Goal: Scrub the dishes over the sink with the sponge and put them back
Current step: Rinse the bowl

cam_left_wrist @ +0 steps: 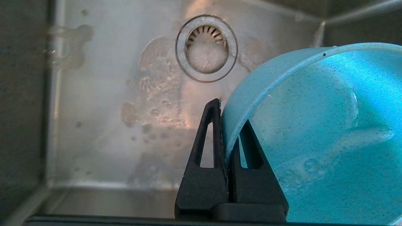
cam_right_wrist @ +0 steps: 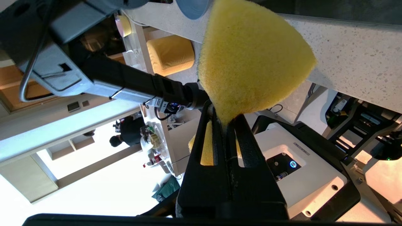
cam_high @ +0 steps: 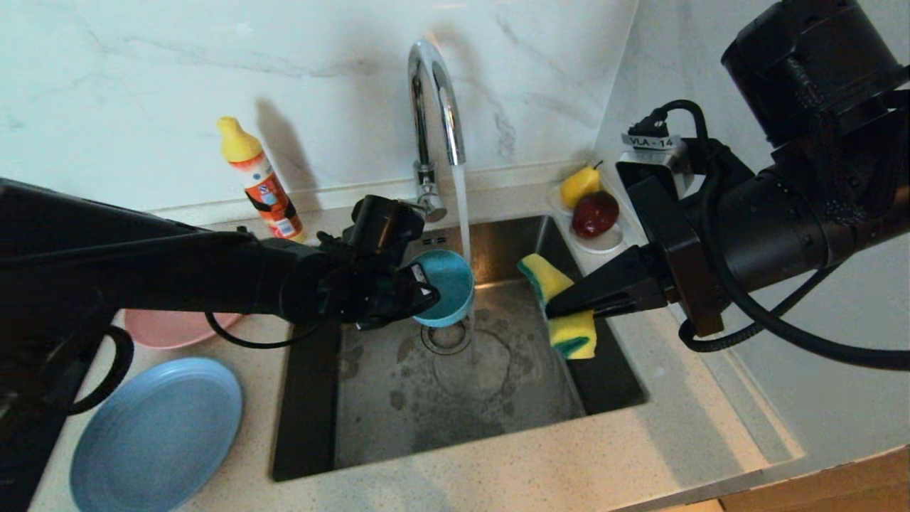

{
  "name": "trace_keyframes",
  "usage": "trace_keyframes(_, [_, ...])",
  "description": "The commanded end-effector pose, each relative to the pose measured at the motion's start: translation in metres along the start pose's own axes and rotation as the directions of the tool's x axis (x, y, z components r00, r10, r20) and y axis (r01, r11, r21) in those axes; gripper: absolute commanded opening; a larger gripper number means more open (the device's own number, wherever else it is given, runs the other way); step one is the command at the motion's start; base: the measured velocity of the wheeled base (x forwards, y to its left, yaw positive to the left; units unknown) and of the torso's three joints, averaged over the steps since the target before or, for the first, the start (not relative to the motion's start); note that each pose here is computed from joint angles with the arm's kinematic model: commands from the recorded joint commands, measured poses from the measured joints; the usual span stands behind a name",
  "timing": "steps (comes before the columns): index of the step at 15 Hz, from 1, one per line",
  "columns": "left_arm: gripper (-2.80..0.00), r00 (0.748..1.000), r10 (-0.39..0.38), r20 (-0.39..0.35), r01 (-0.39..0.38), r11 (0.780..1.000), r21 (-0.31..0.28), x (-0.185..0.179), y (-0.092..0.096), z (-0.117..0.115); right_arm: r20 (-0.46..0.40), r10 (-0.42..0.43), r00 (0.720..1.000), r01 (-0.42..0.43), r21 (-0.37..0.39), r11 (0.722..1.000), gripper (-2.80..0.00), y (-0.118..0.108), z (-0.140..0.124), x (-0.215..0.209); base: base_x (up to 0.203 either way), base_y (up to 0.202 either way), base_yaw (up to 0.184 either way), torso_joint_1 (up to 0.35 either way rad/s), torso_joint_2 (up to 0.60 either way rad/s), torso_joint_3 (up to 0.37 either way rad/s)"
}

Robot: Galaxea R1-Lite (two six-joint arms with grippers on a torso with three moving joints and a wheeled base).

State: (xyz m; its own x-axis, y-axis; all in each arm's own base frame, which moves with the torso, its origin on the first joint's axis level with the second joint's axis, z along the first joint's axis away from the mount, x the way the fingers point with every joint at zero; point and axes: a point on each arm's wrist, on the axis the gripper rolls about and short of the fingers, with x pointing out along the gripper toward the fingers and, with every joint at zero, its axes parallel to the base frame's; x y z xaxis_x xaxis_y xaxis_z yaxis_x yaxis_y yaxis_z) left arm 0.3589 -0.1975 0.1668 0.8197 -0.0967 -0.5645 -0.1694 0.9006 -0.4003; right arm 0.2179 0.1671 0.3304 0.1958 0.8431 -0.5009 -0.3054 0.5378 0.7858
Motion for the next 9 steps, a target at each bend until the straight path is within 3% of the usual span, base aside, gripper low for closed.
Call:
trace_keyframes(1, [-2.8, 1.0, 0.004, 0.001, -0.004, 1.0, -0.003, 0.01, -0.003, -0.001, -0.003, 0.002, 1.0, -0.002, 0.005, 1.0, -2.8, 0.0, -0.001, -0.002, 0.0, 0.0, 0.0, 0.0, 0.0, 0.0])
trace_keyframes(9, [-2.8, 1.0, -0.007, 0.013, 0.007, 1.0, -0.008, 0.029, -0.012, -0.001, -0.01, -0.007, 1.0, 0.007, 0.013, 1.0, -2.8, -0.002, -0.002, 0.0, 0.0, 0.0, 0.0, 0.0, 0.0, 0.0])
